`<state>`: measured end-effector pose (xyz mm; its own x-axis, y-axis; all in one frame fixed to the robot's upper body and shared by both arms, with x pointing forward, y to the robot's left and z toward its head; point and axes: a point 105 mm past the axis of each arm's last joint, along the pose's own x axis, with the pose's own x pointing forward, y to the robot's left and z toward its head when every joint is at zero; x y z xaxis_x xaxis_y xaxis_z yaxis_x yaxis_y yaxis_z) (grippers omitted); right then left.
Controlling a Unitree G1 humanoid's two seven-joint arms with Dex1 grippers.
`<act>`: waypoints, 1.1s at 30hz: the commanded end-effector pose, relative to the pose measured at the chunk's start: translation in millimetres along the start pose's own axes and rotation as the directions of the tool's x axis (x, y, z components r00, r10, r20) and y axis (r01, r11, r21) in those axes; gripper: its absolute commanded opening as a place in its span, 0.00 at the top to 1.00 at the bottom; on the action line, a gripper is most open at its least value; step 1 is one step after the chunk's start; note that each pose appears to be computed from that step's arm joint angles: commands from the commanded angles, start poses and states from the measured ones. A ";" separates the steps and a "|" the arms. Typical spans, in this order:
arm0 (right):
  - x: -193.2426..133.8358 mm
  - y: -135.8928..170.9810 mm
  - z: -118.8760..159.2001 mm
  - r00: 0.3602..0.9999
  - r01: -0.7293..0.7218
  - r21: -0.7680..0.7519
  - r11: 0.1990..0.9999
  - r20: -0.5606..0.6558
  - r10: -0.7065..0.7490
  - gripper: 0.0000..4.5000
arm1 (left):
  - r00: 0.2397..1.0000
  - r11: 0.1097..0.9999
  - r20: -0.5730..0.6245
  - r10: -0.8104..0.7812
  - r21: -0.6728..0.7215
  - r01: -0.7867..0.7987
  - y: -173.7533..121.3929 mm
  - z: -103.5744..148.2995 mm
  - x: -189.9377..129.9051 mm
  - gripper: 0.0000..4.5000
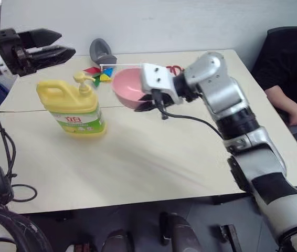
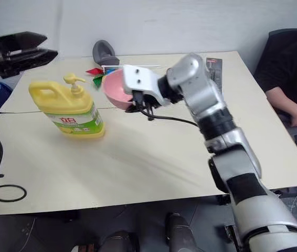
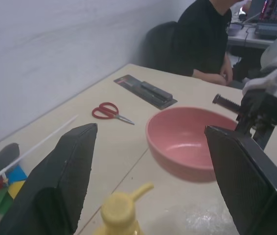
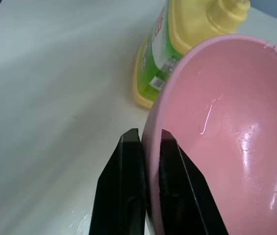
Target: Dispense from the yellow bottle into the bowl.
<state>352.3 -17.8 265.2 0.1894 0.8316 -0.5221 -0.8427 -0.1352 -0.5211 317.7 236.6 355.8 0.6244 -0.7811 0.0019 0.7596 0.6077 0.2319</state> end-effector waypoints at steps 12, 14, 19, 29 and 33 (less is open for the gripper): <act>-25.7 78.2 -136.1 0.903 0.399 0.195 0.896 -0.253 -0.347 1.00 | 0.918 0.970 -0.326 -0.228 0.002 0.241 -96.8 -63.4 -51.7 0.17; -20.8 84.0 -144.2 0.894 0.415 0.186 0.891 -0.268 -0.360 1.00 | 0.904 0.965 -0.349 -0.247 -0.001 0.263 -104.6 -68.0 -53.6 0.17; -10.9 92.1 -157.9 0.886 0.430 0.197 0.881 -0.279 -0.370 1.00 | 0.902 0.966 -0.353 -0.247 -0.012 0.260 -110.2 -74.9 -54.7 0.17; 1.0 106.0 -179.0 0.896 0.401 0.196 0.895 -0.286 -0.339 0.80 | 0.915 0.976 -0.342 -0.213 -0.035 0.214 -112.8 -91.8 -49.4 0.16; -20.9 98.9 -165.0 0.902 0.395 0.194 0.898 -0.266 -0.339 0.53 | 0.908 0.987 -0.388 -0.159 -0.038 0.157 -105.6 -110.0 -58.1 0.16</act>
<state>350.6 -133.1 88.9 0.5811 0.6282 -0.5173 -0.7944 0.2998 -0.5283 221.0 228.6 223.3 0.4890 -0.7709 -0.4080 0.8688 0.4723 0.1488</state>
